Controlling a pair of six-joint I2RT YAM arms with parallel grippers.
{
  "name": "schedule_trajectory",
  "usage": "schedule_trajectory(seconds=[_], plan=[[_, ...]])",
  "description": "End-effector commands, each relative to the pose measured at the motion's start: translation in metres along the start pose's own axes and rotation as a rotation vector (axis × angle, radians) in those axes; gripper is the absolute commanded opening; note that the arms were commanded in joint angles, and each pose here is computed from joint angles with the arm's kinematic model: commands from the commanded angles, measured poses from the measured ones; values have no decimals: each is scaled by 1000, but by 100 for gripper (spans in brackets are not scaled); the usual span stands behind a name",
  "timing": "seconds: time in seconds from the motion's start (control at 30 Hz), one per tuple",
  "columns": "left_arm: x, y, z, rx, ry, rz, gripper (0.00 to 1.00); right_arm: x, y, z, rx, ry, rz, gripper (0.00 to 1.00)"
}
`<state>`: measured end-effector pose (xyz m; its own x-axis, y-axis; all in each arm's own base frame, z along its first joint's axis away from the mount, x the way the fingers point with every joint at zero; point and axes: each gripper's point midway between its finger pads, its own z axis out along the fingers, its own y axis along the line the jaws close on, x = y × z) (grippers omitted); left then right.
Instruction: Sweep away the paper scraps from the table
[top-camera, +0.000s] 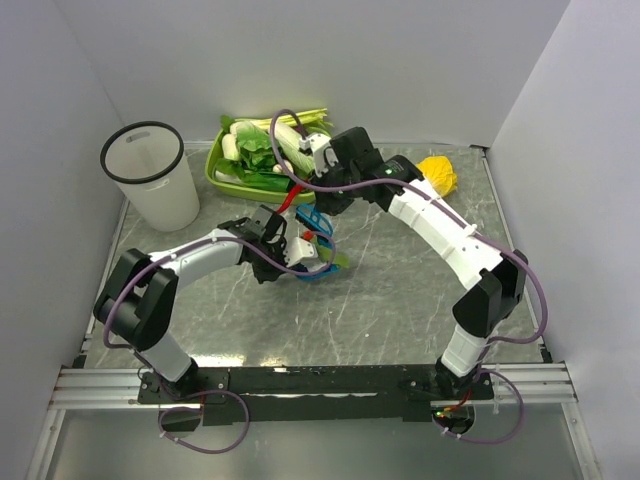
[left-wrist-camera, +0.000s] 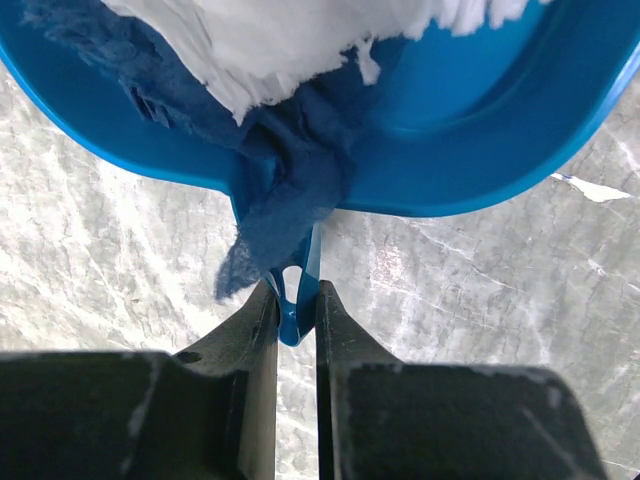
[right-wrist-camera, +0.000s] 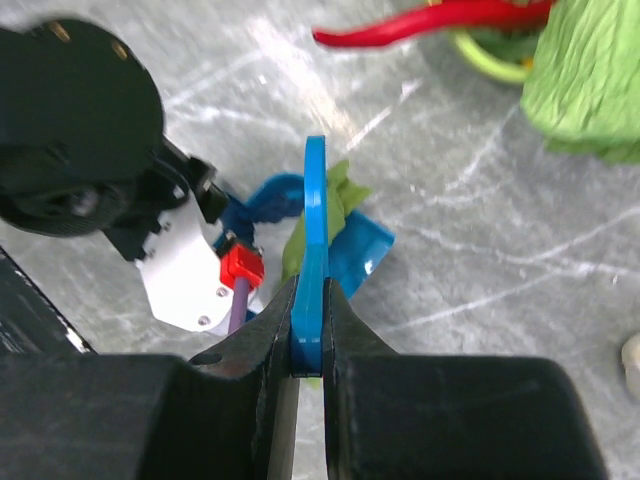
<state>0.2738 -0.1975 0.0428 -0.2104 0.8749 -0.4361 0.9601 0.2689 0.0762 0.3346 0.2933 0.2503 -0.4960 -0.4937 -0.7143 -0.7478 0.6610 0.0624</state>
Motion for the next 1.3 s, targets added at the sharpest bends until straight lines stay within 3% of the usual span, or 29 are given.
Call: schedule_trajectory(seconds=[0.0,0.17,0.4,0.53,0.6,0.87,1.03,1.27], plan=[[-18,6,-13,-40,-88,5,1,-37,9,-40,-47,-157,-21,0],[-24,13,-14,-65,-100,3,1,-39,-3,-46,-42,-181,59,0],[-31,17,-26,-85,-115,15,1,-57,-71,-82,166,-321,148,0],[-40,22,-39,-112,-145,3,1,-27,-117,-81,348,-286,151,0],[-48,27,-49,-123,-165,-10,1,0,-127,-69,360,-223,203,0],[-88,49,-123,-171,-301,-105,1,80,-158,-58,417,-78,351,0],[-117,80,-180,-255,-395,-163,1,89,-155,-53,407,-81,380,0],[-119,111,-224,-268,-429,-283,1,91,-153,-44,379,-76,413,0]])
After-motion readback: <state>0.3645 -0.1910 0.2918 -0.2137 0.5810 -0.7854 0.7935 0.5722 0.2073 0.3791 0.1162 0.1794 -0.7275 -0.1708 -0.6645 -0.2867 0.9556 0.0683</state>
